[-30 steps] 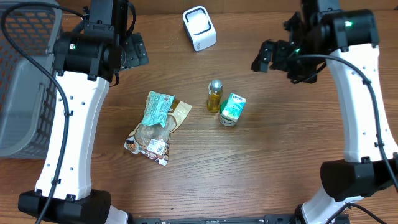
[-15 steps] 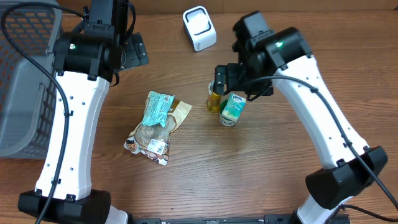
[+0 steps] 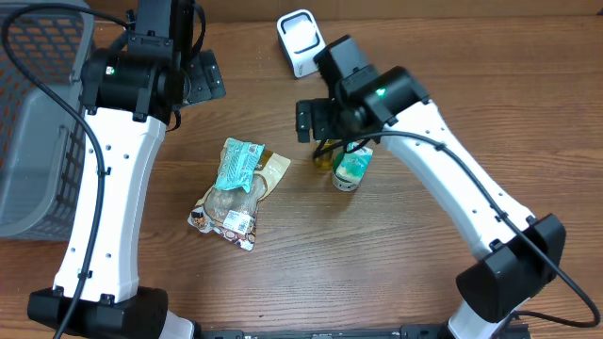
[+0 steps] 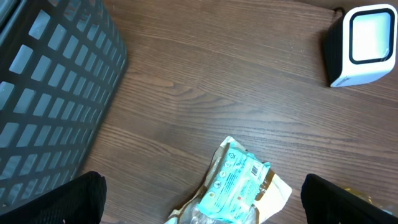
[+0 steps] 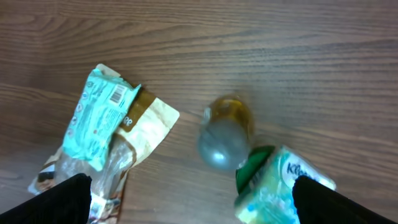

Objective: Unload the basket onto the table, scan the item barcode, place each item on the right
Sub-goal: 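Close the right gripper around the oil bottle neck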

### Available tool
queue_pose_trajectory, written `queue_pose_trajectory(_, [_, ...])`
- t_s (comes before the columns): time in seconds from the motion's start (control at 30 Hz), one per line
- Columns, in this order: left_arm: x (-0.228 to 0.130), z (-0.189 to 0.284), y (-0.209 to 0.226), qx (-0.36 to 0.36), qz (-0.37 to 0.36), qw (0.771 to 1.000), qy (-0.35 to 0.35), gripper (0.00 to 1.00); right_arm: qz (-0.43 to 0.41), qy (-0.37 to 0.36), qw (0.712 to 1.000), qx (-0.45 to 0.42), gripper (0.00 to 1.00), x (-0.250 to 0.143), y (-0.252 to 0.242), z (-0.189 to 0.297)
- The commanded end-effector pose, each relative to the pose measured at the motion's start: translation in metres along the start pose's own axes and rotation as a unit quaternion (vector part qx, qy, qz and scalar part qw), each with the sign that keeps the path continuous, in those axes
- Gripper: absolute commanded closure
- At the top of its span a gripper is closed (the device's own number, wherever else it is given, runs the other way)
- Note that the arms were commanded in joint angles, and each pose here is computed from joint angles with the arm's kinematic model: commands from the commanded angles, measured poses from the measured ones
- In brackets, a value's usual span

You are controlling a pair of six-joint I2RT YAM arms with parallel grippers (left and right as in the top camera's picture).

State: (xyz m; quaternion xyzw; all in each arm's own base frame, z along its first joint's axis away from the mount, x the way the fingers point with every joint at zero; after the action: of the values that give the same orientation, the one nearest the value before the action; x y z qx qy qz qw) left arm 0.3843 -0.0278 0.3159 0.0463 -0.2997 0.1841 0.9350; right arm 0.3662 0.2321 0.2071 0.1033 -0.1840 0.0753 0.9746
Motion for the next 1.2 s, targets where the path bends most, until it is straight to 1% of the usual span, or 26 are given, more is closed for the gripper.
queue_pose_trajectory(0.0, [0.007, 0.014, 0.003, -0.004, -0.001, 1.000, -0.022, 0.00, 0.001, 0.000, 1.000, -0.028, 0.00, 0.000, -0.010, -0.023])
queue_pose_trajectory(0.3, [0.007, 0.014, 0.003, -0.004, -0.002, 1.000, -0.022, 0.00, 0.001, 0.025, 0.999, -0.039, 0.00, -0.010, -0.014, -0.066])
queue_pose_trajectory(0.43, [0.007, 0.014, 0.003, -0.004, -0.001, 1.000, -0.022, 0.00, 0.001, 0.035, 0.998, -0.043, 0.03, -0.012, -0.015, -0.082])
queue_pose_trajectory(0.5, [0.007, 0.014, 0.003, -0.004, -0.001, 1.000, -0.022, 0.00, 0.001, 0.036, 0.998, -0.044, 0.07, -0.012, -0.016, -0.083])
queue_pose_trajectory(0.67, [0.007, 0.014, 0.003, -0.004, -0.001, 1.000, -0.022, 0.00, 0.001, 0.037, 0.998, -0.044, 0.26, -0.012, -0.017, -0.083])
queue_pose_trajectory(0.73, [0.007, 0.014, 0.003, -0.004, -0.001, 1.000, -0.022, 0.00, 0.000, 0.036, 0.998, -0.045, 0.28, -0.012, -0.017, -0.083])
queue_pose_trajectory(0.83, [0.007, 0.014, 0.003, -0.003, -0.001, 1.000, -0.021, 0.00, -0.001, 0.032, 0.998, -0.049, 0.36, -0.009, -0.020, -0.082])
queue_pose_trajectory(0.87, [0.007, 0.014, 0.003, -0.004, -0.001, 1.000, -0.022, 0.00, -0.001, 0.031, 0.998, -0.051, 0.42, -0.009, -0.020, -0.082])
queue_pose_trajectory(0.9, [0.007, 0.014, 0.003, -0.004, -0.001, 1.000, -0.022, 0.00, -0.001, 0.031, 0.998, -0.051, 0.45, -0.009, -0.020, -0.082])
queue_pose_trajectory(0.97, [0.007, 0.014, 0.003, -0.004, -0.001, 1.000, -0.022, 0.01, -0.002, 0.032, 0.998, -0.051, 0.56, -0.009, -0.020, -0.082])
queue_pose_trajectory(1.03, [0.007, 0.014, 0.003, -0.004, -0.002, 1.000, -0.022, 0.00, -0.001, 0.033, 0.998, -0.051, 0.60, -0.010, -0.020, -0.081])
queue_pose_trajectory(1.17, [0.007, 0.014, 0.003, -0.004, -0.001, 1.000, -0.022, 0.00, -0.002, 0.031, 0.998, -0.051, 0.60, -0.009, -0.020, -0.080])
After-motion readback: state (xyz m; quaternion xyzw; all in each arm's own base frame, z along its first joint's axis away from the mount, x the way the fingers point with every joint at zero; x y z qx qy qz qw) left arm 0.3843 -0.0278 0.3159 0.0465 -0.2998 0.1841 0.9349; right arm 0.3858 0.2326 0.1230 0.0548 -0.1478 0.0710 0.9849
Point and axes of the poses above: each gripper's point midway between its finger pads, its own z axis back along the fingers, its own y axis along the line the jaws close on, x = y × z, the point moved 2 cm from there along z, back along the fingers, and after that the axes turned 3 degrees about z, right-handed, at the moved point
